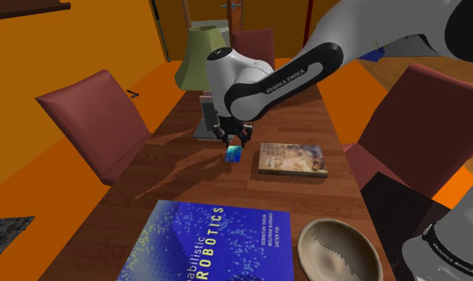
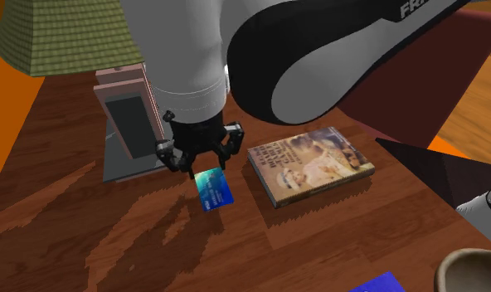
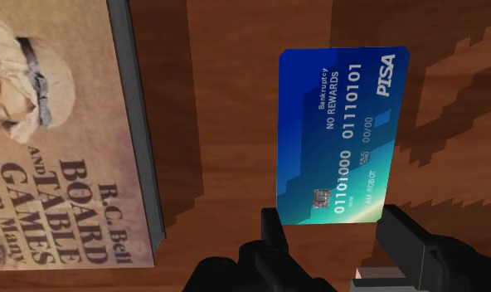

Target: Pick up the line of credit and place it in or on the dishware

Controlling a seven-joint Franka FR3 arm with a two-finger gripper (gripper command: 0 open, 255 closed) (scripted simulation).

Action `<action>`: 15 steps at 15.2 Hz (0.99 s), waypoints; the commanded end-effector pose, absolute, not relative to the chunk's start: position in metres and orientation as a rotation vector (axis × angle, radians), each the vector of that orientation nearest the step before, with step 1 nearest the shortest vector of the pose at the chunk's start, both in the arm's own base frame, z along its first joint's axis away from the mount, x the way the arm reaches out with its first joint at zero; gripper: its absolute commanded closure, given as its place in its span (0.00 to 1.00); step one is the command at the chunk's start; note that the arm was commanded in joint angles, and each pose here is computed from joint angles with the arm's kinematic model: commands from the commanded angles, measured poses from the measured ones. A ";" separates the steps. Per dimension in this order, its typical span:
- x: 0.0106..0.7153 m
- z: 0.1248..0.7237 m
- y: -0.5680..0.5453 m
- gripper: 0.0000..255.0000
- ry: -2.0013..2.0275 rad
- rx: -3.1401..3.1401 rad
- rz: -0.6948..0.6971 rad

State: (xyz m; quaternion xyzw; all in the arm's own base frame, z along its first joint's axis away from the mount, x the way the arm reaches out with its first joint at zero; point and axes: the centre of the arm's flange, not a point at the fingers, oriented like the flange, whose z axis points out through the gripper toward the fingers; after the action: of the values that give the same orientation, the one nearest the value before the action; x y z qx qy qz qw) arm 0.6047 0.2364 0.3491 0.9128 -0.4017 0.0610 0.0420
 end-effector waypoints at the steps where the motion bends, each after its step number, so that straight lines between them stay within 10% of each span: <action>1: 0.604 0.360 0.237 1.00 -1.229 2.793 0.186; 15: 0.604 0.434 0.237 1.00 -1.229 2.793 0.186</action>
State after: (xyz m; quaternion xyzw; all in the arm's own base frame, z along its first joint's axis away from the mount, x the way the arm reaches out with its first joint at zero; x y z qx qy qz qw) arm 0.6053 0.2368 0.4287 0.9128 -0.4017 0.0609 0.0420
